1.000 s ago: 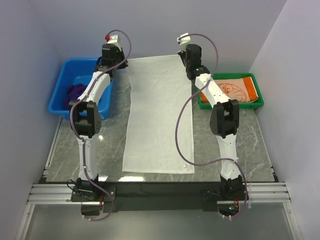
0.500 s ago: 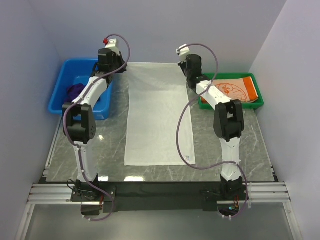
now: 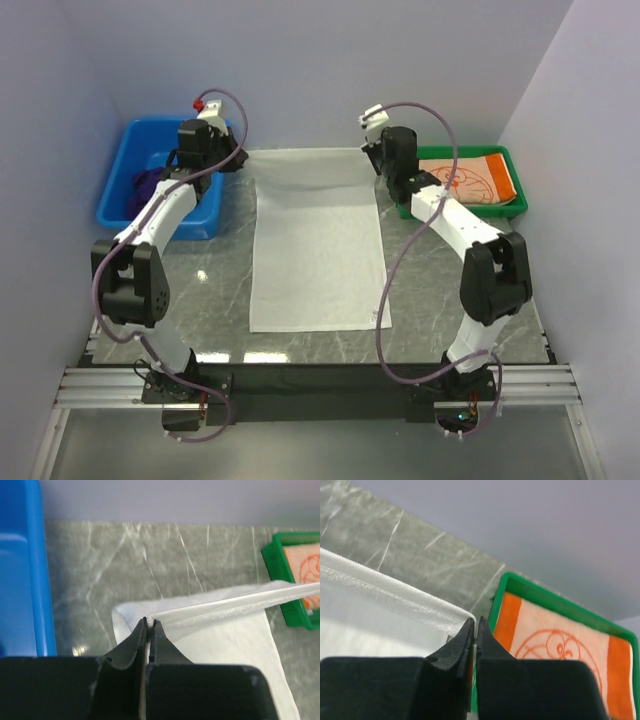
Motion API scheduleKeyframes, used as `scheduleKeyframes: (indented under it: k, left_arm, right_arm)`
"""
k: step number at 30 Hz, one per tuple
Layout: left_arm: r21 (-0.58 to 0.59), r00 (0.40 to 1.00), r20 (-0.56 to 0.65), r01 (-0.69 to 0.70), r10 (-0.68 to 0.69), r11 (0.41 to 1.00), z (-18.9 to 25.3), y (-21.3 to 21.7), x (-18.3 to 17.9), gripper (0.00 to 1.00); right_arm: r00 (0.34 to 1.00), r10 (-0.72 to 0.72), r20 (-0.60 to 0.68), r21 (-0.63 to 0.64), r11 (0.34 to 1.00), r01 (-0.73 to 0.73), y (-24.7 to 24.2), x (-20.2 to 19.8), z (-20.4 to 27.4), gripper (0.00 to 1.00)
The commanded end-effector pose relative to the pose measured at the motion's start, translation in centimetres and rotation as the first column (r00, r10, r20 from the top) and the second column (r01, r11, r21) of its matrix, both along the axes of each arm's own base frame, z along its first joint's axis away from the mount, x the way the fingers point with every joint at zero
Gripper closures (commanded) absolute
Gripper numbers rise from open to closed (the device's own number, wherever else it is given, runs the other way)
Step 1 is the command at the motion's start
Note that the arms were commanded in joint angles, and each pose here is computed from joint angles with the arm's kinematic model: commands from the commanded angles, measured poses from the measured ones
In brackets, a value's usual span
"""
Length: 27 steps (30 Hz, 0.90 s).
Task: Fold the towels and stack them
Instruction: Fold the towel
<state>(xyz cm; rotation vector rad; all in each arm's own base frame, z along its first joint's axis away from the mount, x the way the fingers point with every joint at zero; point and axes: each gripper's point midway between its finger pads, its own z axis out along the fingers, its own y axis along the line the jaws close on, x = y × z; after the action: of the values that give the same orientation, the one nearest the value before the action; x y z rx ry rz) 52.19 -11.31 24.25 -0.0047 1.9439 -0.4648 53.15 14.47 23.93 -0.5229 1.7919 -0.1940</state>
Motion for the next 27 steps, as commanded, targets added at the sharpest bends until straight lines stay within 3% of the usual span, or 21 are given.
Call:
scheduleKeyframes:
  k: [1,14,21,27]
  left_arm:
    - [-0.044,0.999,0.024,-0.036,0.038,0.998,2.8,1.5,-3.3,0.99]
    - [-0.096,0.971,-0.234,-0.064,0.04,0.993,-1.9,1.8,-14.1,0.99]
    - [-0.189,0.871,-0.49,-0.143,0.033,0.972,-10.9,1.1,-22.3,0.99]
    - [-0.245,0.81,-0.586,-0.205,0.024,0.947,-16.5,0.6,-27.0,0.99]
  right_arm:
    - [0.996,-0.087,-0.031,0.004,0.996,0.087,-2.2,-3.4,0.8,1.0]
    - [0.952,-0.135,-0.275,0.093,0.982,0.166,-3.0,-16.6,-3.8,1.0]
    - [0.885,-0.151,-0.44,0.191,0.948,0.256,-4.0,-22.6,-7.9,1.0]
    - [0.79,0.009,-0.613,0.337,0.907,0.251,-1.1,-26.0,-14.0,1.0]
